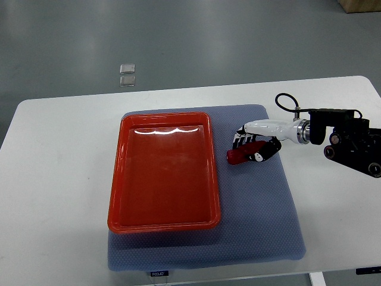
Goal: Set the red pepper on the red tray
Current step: 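Close the right hand fingers around the red pepper, then lift the pepper with the right hand and carry it over the tray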
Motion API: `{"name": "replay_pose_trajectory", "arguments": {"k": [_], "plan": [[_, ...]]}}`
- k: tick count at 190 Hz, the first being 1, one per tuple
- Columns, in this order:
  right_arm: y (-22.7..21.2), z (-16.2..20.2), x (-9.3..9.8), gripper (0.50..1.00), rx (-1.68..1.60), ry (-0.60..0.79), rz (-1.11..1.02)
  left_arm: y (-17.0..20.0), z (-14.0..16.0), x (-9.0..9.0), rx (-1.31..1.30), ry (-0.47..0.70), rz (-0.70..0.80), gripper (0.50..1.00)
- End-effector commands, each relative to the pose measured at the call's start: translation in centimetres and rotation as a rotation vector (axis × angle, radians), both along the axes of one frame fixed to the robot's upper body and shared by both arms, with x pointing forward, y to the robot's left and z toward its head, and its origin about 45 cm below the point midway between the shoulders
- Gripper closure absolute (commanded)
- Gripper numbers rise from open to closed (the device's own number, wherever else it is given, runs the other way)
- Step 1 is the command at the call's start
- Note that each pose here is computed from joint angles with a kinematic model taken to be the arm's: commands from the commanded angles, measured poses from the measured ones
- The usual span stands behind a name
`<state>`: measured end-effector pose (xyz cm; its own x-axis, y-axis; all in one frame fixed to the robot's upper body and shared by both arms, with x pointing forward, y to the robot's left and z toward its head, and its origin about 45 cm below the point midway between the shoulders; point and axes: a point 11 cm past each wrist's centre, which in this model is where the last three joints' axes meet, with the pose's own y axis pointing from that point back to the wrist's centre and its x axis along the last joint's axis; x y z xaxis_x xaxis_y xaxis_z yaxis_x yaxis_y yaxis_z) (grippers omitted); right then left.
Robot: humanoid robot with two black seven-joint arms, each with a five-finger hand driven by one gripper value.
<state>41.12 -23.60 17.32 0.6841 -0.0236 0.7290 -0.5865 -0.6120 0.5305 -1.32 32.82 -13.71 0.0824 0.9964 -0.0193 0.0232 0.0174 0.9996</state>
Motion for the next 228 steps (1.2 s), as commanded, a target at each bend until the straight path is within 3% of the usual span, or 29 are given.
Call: {"name": "replay_pose_trajectory", "arguments": {"k": [1,57,100,161,228], "plan": [[-0.1,0.5,0.4,0.969,0.004,-0.013,-0.006,0.0,0.0,0.0,0.000,0.000,0.000,0.500],[-0.5,3.5,2.5,0.967,0.009,-0.081,-0.029,0.0,0.0,0.0,0.000,0.000,0.000,0.500],[3.1,6.6,4.0,0.963,0.078,-0.160,0.012,0.0,0.0,0.0,0.000,0.000,0.000,0.500],[11.4,6.7,2.9,0.959,0.215,-0.185,0.114,0.1,0.0,0.0,0.002,0.000,0.002,0.500],[14.1,2.8,0.2,0.942,0.258,-0.102,0.139,0.1,0.0,0.0,0.002,0.000,0.000,0.500]]}}
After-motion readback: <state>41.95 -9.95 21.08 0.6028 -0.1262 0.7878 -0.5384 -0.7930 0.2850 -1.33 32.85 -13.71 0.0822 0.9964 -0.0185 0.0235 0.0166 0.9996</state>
